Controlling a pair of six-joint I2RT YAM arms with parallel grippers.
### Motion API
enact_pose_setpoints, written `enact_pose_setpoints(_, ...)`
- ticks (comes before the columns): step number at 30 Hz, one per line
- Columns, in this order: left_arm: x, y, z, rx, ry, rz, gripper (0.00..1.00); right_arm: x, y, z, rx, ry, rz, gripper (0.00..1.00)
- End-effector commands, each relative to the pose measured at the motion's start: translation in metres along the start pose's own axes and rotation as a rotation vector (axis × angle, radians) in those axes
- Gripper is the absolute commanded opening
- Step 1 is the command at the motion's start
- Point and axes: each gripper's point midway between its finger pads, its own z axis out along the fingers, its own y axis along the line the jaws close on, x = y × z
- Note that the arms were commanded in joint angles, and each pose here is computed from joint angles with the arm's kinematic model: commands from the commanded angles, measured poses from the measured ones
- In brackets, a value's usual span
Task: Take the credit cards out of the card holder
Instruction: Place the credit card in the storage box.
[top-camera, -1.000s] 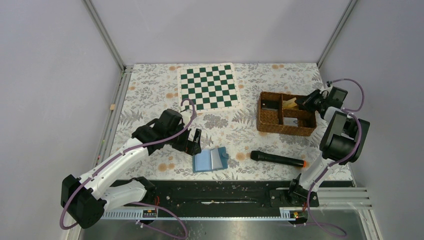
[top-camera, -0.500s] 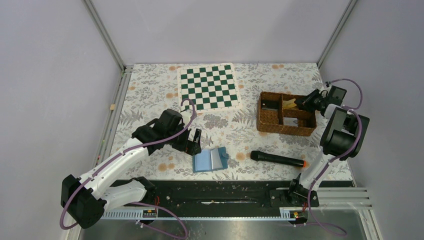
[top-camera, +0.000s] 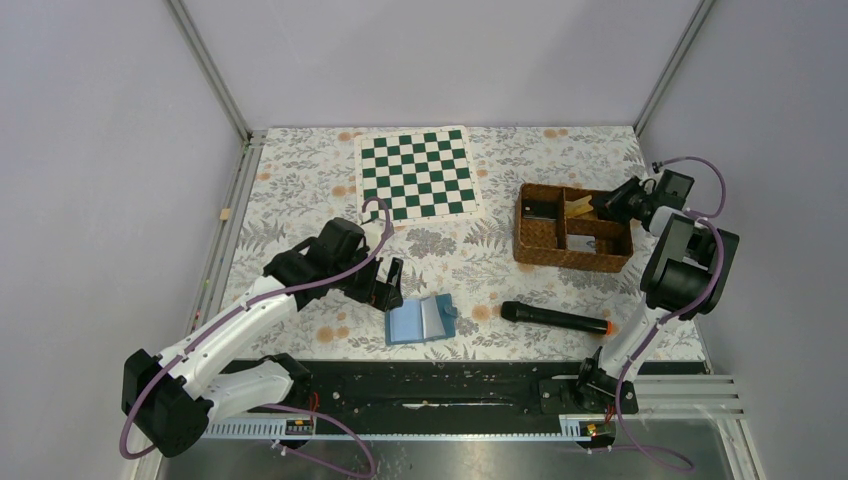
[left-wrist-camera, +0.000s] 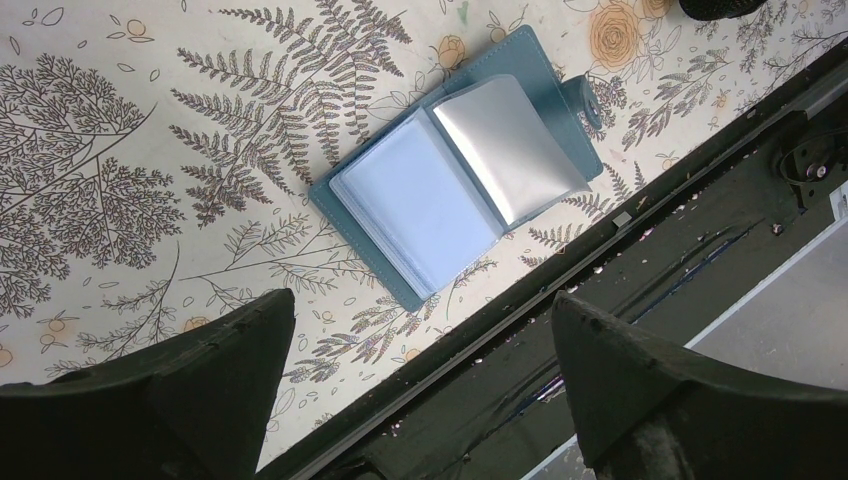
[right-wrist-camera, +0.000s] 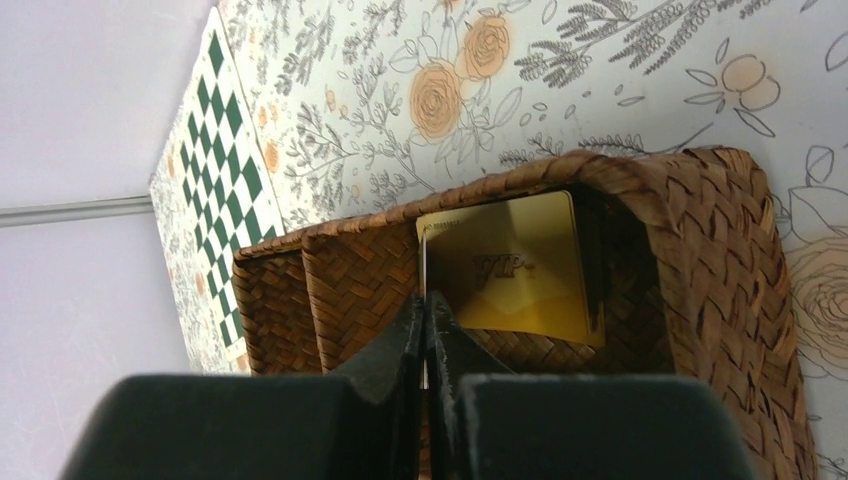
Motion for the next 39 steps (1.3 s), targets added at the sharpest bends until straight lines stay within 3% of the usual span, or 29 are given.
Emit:
enact_pose_setpoints(1,-0.015,-0.006,-0.008,0.022,-0.058,0.021,0.99,-0.011,0.012,0.002,-0.061,-0.04,0.002,0.02)
enact_pose_setpoints(11,-0.015,-0.007,-0.009,0.027,-0.06,0.022,0.99,-0.005,0.003,0.007,-0.032,0.005,0.039,0.05)
enact_pose_setpoints(19,-0.015,-0.007,-0.009,0.028,-0.06,0.02,0.99,0.0,-0.004,0.008,-0.002,0.036,0.054,0.15)
enact_pose_setpoints(25,-0.015,-0.007,-0.01,0.029,-0.063,0.021,0.99,0.001,-0.004,0.008,0.009,0.054,0.065,0.28)
enact_pose_setpoints(39,-0.016,-0.008,-0.01,0.031,-0.062,0.02,0.99,-0.008,0.0,-0.007,0.086,0.067,0.009,0.29)
